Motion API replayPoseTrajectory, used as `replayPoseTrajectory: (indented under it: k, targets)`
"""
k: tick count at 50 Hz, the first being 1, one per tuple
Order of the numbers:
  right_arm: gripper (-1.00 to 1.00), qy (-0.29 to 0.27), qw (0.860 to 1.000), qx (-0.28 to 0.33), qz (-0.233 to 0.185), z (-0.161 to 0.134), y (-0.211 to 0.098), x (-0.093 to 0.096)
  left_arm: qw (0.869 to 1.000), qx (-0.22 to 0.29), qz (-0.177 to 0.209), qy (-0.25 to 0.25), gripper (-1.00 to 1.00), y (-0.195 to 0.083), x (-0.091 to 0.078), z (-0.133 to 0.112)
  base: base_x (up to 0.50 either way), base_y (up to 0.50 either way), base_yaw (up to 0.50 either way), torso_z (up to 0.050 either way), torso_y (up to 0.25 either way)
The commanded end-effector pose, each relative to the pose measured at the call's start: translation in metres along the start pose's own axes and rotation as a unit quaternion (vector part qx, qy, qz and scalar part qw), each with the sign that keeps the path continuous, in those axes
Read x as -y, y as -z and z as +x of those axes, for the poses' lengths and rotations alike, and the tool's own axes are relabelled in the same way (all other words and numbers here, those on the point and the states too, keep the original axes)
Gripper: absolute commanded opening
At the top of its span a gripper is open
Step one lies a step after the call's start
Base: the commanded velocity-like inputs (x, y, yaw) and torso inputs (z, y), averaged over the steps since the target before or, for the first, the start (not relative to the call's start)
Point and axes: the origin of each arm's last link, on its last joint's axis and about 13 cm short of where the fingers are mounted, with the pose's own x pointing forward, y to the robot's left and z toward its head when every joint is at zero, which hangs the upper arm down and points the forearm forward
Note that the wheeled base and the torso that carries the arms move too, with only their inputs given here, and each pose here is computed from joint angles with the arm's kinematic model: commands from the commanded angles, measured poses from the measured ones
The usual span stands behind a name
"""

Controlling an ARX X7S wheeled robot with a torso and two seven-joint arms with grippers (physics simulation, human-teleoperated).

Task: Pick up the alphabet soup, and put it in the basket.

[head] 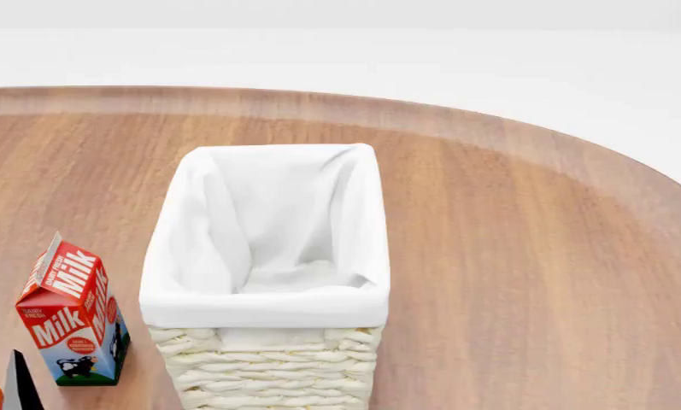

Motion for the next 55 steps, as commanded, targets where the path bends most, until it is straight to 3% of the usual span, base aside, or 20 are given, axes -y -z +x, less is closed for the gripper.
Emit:
replayPoseTrajectory:
  k: [1, 55]
  targets:
    - [1.00, -0.007, 1.000, -0.011, -0.003, 0.005, 0.003, -0.002, 1.000, 0.001, 0.000, 0.000, 1.00, 0.000, 0.000, 0.000, 0.00, 0.00, 0.00, 0.000, 0.000]
    - [1.00, 0.004, 0.999, -0.035, -0.006, 0.019, 0.014, 0.002, 1.000, 0.003, 0.000, 0.000, 1.00, -0.002, 0.000, -0.002, 0.00, 0.00, 0.00, 0.000, 0.000]
